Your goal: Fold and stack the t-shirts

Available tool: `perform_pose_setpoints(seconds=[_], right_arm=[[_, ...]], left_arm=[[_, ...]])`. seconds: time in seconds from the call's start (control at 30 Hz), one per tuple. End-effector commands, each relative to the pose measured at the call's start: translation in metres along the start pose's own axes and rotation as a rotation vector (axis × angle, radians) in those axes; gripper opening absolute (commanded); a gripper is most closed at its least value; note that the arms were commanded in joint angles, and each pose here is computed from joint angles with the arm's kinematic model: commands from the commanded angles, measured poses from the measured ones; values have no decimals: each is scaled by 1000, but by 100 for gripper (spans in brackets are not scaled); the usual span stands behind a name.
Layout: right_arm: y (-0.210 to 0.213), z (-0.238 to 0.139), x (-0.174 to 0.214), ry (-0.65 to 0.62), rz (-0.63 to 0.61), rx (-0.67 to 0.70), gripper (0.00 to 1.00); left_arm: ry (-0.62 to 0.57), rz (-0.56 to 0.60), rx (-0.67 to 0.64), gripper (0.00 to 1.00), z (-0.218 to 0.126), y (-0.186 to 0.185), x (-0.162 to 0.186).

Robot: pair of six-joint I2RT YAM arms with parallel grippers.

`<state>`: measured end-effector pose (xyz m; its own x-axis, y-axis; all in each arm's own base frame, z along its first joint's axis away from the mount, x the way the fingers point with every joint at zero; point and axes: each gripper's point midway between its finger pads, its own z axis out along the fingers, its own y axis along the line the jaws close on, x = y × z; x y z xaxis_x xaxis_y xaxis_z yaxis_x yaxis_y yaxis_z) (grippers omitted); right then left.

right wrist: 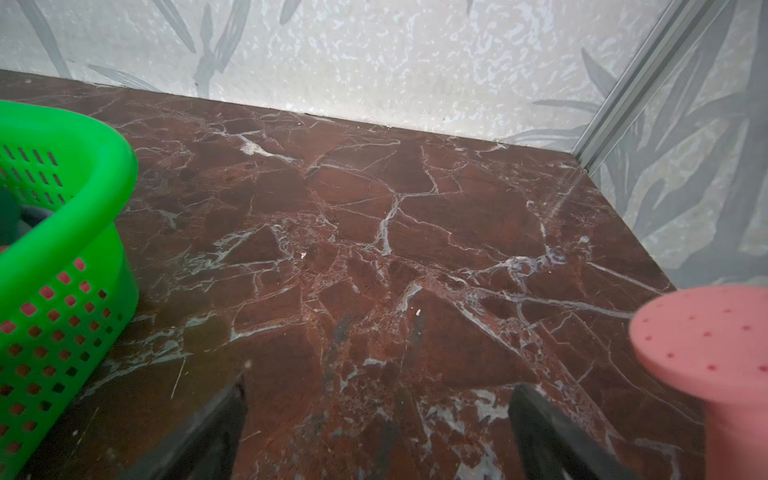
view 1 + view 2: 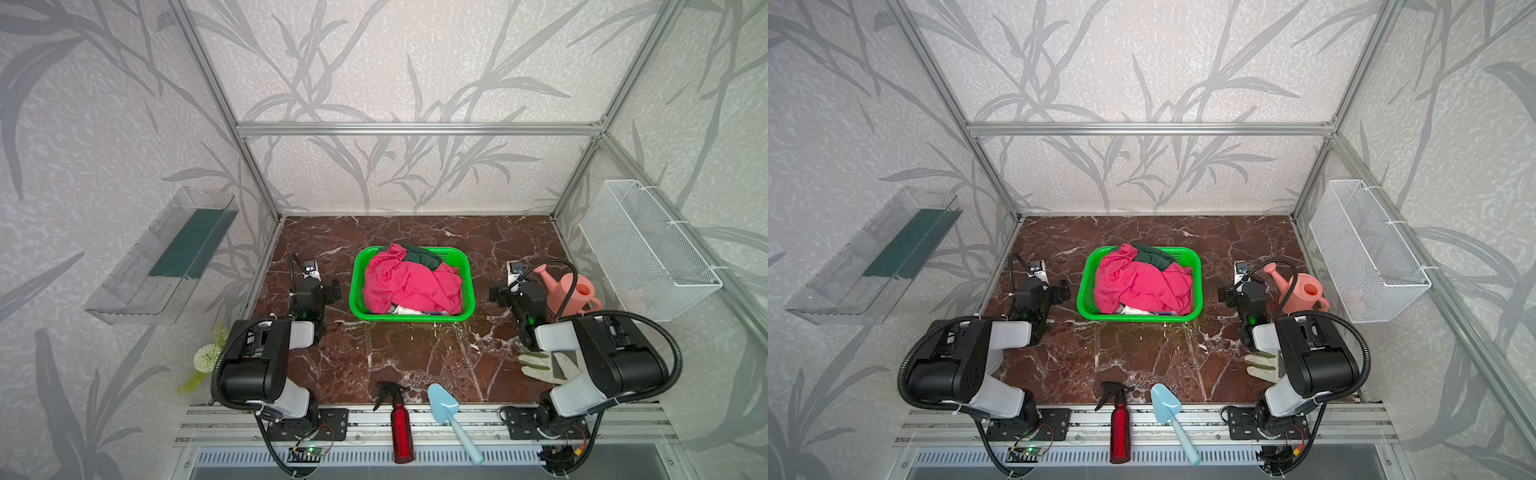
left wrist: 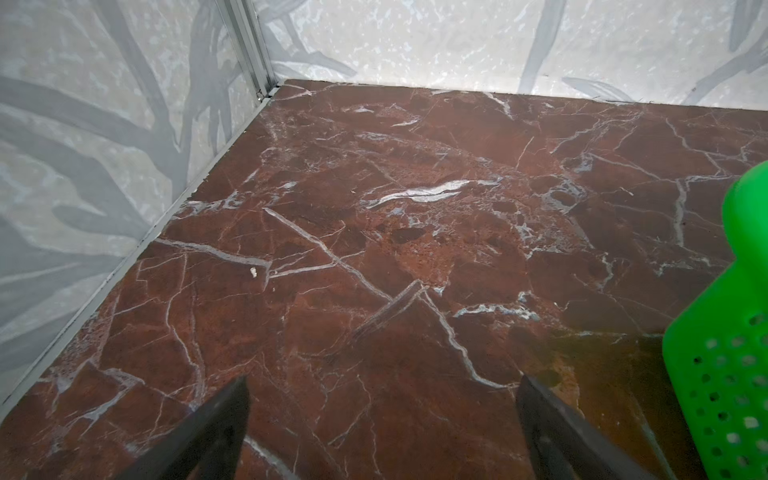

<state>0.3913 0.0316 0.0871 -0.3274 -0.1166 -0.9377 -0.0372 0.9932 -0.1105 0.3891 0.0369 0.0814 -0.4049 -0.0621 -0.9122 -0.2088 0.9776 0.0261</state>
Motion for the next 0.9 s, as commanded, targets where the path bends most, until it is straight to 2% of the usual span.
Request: perform_pose_setpoints(seconds=[0.0, 0.8, 0.87], right_arm=[[-3, 3, -8, -21, 15, 18, 99], [-3, 3, -8, -19, 15, 18, 99], [-4, 2, -12, -30, 9, 27, 99]], left_arm=[[-25, 7, 7, 99, 0, -1, -12], [-23, 2, 12, 99, 0, 0, -11], [-50, 10, 16, 99, -2, 0, -19]])
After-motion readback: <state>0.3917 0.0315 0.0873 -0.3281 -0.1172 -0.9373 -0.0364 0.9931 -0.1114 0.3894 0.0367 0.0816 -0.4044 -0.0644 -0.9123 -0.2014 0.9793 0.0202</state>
